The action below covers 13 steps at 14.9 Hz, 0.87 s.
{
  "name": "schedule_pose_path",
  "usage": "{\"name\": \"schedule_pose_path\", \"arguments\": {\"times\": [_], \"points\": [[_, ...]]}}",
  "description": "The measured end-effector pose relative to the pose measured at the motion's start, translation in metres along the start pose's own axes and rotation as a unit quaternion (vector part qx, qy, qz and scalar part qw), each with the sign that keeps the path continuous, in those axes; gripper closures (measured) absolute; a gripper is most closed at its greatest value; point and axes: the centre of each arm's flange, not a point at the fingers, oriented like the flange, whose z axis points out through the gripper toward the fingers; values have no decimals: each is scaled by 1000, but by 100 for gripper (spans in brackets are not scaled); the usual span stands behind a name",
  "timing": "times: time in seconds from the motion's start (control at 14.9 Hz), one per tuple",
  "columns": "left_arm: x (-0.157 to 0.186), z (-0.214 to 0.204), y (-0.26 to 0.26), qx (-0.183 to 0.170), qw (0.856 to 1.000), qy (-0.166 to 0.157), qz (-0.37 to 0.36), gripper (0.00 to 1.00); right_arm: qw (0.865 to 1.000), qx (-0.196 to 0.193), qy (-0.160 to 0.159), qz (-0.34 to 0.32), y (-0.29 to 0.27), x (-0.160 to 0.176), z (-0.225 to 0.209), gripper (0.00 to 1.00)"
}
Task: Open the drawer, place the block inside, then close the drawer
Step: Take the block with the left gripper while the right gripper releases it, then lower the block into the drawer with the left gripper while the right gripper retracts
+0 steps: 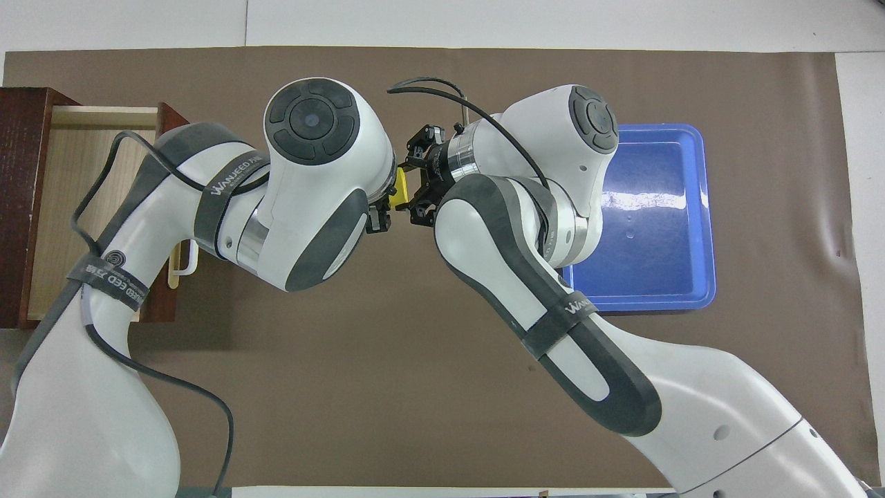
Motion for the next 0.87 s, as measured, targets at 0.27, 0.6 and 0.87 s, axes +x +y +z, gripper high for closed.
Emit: {"name": "schedule_pose_path", "arguments": {"times": [0.27,0.6,0.87], "points": [[2,1,0,1,1000,4,0,44,1000,9,2,9,-7,9,-7,7],[43,-27,17,23,999,30,22,44,1000,12,5,15,-27,49,-42,3],[125,-77,39,33,997,36,57,44,998,-2,34,-60,-34,101,-110,2]]}}
